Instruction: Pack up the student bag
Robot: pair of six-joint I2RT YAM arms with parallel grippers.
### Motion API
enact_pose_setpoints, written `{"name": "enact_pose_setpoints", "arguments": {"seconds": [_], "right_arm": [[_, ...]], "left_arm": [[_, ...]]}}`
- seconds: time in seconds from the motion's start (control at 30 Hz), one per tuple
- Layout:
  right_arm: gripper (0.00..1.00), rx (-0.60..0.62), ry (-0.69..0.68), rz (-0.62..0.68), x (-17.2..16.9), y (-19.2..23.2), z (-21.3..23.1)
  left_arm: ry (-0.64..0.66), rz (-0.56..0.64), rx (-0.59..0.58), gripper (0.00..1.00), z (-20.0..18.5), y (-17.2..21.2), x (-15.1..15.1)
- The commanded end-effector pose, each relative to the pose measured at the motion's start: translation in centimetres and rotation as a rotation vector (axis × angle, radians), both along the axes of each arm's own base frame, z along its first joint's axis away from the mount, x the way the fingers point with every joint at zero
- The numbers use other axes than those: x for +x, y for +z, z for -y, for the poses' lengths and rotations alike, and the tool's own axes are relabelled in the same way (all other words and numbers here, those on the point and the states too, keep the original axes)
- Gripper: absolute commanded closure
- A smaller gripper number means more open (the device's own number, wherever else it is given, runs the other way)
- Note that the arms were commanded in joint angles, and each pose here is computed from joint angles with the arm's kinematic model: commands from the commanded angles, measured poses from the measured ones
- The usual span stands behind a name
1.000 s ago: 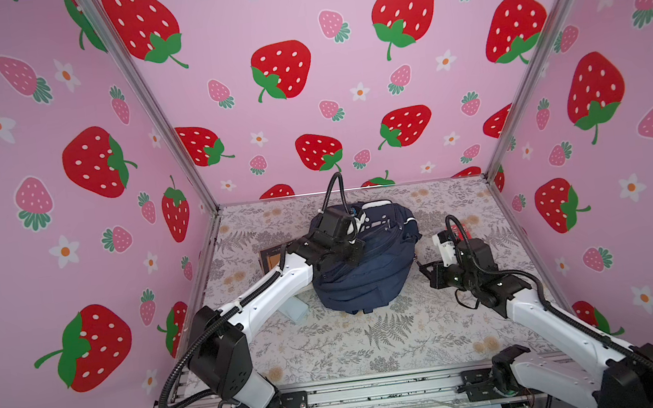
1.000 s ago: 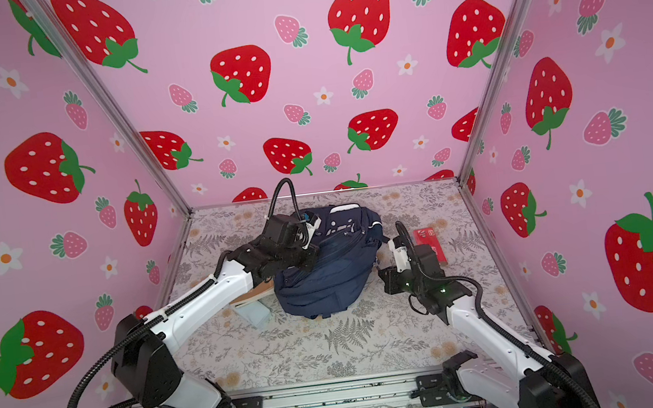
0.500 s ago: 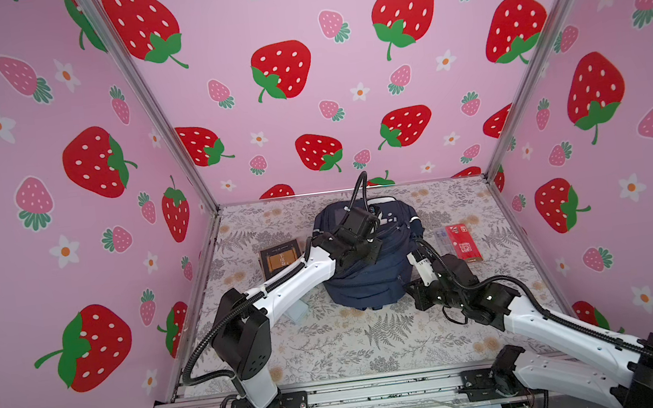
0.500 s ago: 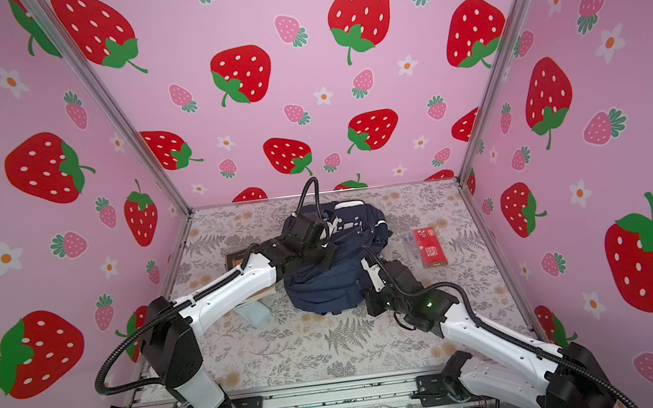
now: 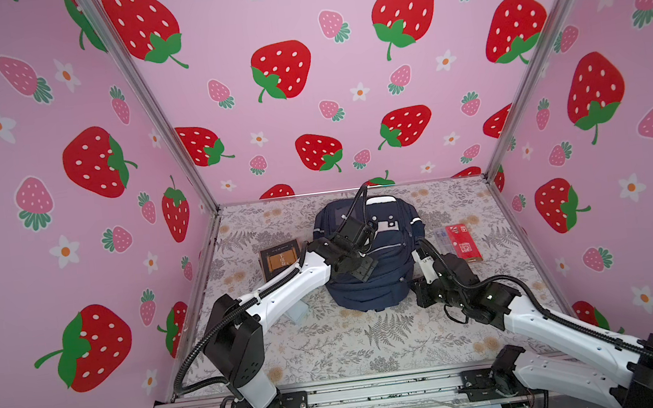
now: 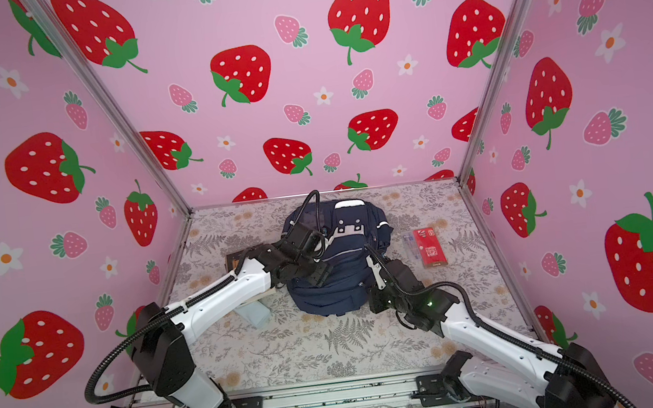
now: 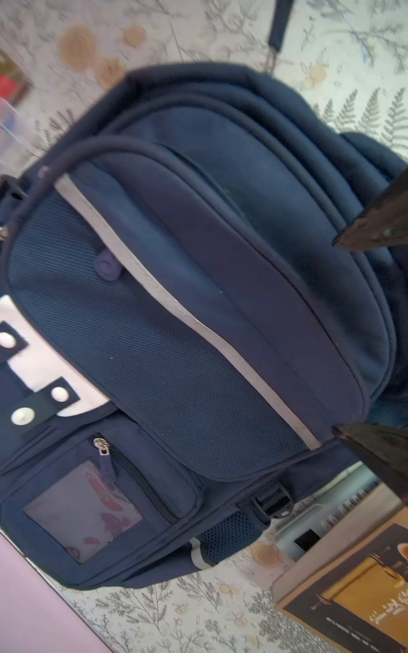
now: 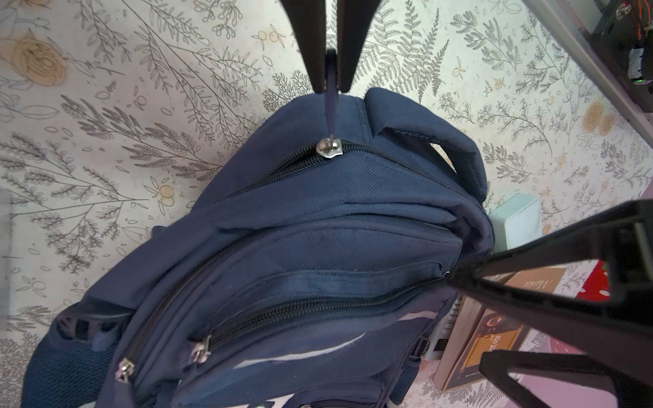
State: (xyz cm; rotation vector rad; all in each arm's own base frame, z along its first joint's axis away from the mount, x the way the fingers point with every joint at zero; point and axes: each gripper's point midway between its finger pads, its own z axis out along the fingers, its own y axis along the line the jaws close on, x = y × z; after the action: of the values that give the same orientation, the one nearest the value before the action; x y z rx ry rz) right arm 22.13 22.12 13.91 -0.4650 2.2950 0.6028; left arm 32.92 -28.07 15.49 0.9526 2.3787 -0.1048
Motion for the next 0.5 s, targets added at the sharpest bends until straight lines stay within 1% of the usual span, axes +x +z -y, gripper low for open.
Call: {"name": "enact_pose_setpoints", "arguments": {"seconds": [0.0, 0.13, 0.27, 0.3, 0.37, 0.43, 0.47], "right_arm": [[1.0, 0.046, -0.028, 0.029, 0.5, 1.6, 0.2], [1.0, 0.065, -0.022, 0.029, 0.2, 2.0, 0.3], [1.0, 0.069, -0.023, 0.026, 0.0, 1.9, 0.4], [1.0, 0.071, -0.022, 0.027, 0.0, 2.0, 0.4], [1.0, 0.077, -0.018, 0.031, 0.0, 2.2, 0.3], [1.0, 0.074, -0.016, 0.036, 0.1, 2.4, 0.2], [1.0, 0.071, -0.014, 0.036, 0.1, 2.4, 0.2]], "left_arm": [[-0.044, -0.02, 0.132, 0.23, -1.5, -2.1, -0.6], [-0.03, -0.003, 0.139, 0.27, -1.3, -3.1, 0.4], [-0.035, 0.001, 0.13, 0.34, -0.4, -3.5, 1.3], [-0.036, 0.002, 0.122, 0.39, -0.2, -3.6, 1.6], [-0.019, -0.011, 0.1, 0.58, -0.1, -3.9, 2.4], [0.03, -0.032, 0.058, 0.85, -0.3, -3.6, 3.6], [0.043, -0.037, 0.036, 0.93, -0.2, -3.2, 4.0]]}}
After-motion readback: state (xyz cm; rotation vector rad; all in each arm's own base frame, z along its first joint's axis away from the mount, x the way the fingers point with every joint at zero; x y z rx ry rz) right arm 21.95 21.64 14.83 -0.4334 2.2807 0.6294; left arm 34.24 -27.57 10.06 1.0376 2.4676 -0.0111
